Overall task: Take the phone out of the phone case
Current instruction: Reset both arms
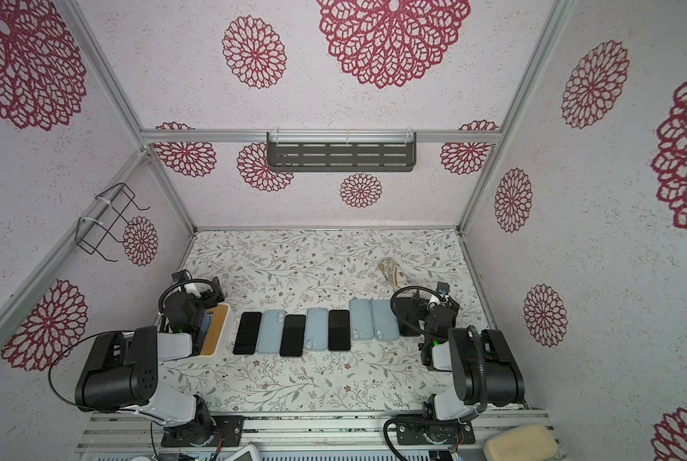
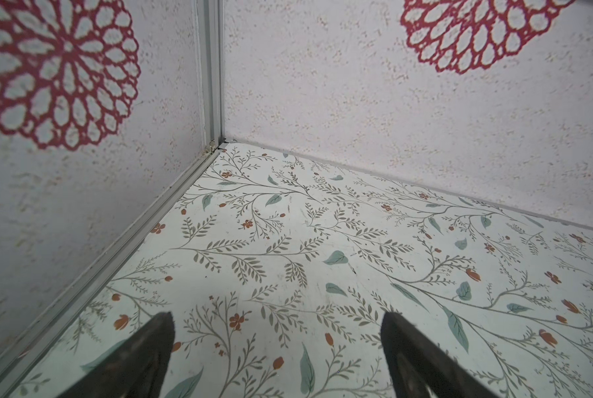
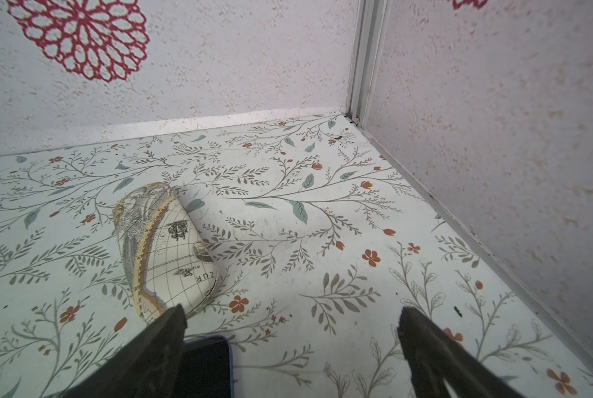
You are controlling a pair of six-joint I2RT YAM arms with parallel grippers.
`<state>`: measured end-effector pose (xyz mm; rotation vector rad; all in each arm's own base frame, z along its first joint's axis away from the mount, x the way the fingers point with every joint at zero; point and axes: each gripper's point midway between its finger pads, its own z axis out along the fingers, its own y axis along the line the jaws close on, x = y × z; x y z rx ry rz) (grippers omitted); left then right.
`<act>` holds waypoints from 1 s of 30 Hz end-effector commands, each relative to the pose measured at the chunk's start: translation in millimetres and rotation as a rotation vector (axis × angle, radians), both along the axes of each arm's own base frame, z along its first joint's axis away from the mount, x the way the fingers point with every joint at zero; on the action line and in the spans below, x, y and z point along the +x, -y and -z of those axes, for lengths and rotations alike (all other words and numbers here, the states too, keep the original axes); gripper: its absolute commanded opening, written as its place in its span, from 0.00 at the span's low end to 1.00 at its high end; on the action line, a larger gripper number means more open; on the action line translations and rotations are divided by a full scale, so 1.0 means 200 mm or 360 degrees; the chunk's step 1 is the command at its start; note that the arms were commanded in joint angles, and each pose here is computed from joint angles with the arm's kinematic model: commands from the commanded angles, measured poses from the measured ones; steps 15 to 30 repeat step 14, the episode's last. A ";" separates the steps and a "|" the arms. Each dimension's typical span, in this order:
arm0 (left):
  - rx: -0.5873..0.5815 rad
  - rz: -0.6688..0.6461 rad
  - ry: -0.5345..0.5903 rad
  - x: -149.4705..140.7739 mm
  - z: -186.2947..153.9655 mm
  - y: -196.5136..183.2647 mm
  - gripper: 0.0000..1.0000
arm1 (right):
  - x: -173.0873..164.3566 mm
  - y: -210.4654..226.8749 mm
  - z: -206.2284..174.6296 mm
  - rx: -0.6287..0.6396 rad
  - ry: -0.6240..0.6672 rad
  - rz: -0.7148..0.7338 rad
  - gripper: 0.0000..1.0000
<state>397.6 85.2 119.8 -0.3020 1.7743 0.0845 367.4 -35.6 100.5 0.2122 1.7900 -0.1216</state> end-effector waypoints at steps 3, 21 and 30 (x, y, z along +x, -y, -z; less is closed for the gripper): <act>0.0036 0.0003 -0.0004 0.01 -0.01 0.00 0.97 | 0.02 0.01 -0.07 -0.0032 0.0087 0.0021 0.99; 0.0043 0.0014 0.0008 0.01 -0.01 0.01 0.97 | 0.02 0.00 -0.07 -0.0036 0.0089 0.0021 0.99; 0.0043 0.0014 0.0008 0.01 -0.01 0.01 0.97 | 0.02 0.00 -0.07 -0.0036 0.0089 0.0021 0.99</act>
